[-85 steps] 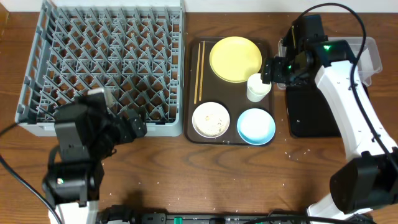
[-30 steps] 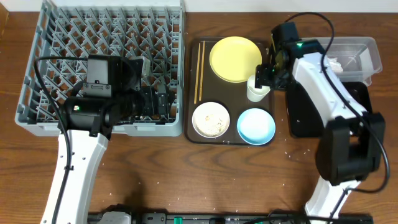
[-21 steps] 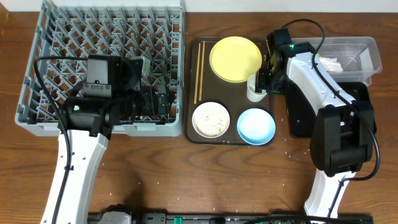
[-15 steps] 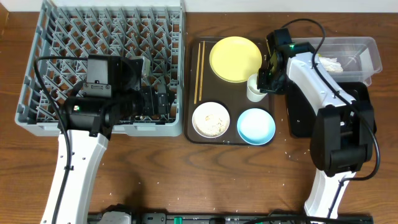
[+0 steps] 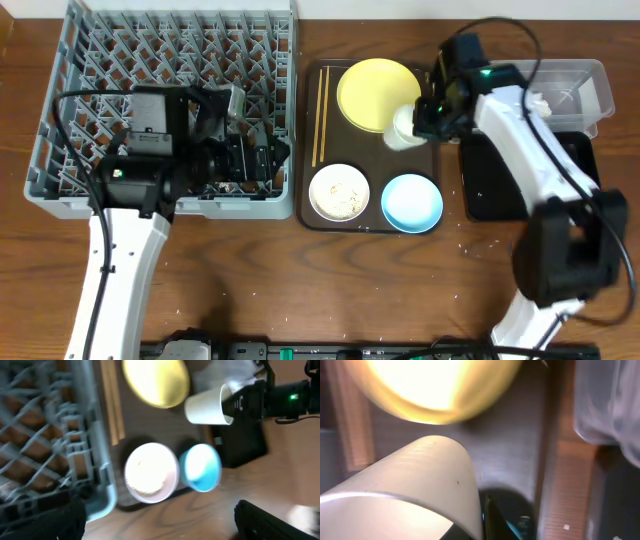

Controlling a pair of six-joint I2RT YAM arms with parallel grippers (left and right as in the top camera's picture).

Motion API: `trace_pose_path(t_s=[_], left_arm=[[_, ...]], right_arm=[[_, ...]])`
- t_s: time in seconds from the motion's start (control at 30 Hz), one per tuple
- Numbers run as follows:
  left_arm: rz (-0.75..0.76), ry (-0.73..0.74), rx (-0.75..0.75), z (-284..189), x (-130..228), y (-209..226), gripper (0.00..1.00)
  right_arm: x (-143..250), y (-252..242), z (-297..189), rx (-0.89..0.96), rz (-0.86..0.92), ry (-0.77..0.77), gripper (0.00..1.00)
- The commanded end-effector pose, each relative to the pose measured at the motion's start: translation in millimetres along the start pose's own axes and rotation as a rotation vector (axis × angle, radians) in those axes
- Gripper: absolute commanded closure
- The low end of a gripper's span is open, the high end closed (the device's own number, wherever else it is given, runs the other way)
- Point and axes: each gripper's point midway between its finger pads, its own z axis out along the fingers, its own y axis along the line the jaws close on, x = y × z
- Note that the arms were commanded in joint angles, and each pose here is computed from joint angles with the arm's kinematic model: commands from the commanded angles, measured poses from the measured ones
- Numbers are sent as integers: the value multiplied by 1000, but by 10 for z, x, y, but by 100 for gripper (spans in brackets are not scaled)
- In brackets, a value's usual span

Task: Sort waste into correct bins and load items into the dishwasher
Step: 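Lift the cup and pass it to the left gripper over the rack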

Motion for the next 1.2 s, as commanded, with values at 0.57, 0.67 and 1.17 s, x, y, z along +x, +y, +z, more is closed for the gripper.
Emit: trace_pose_path(t_s=[0.57,0.67,1.17], left_arm=[[50,-60,798,-296,-29,-392,2],[14,-43,799,-213,-13,-319,2],[10,-40,799,-188,-18,-297,3]], right_arm=[[297,1825,-1242,-1032,-524,-88,99],[399,1954,-1241,-1050,-555,-69,99],[784,2561,-1051,-1128,-658,15,99]])
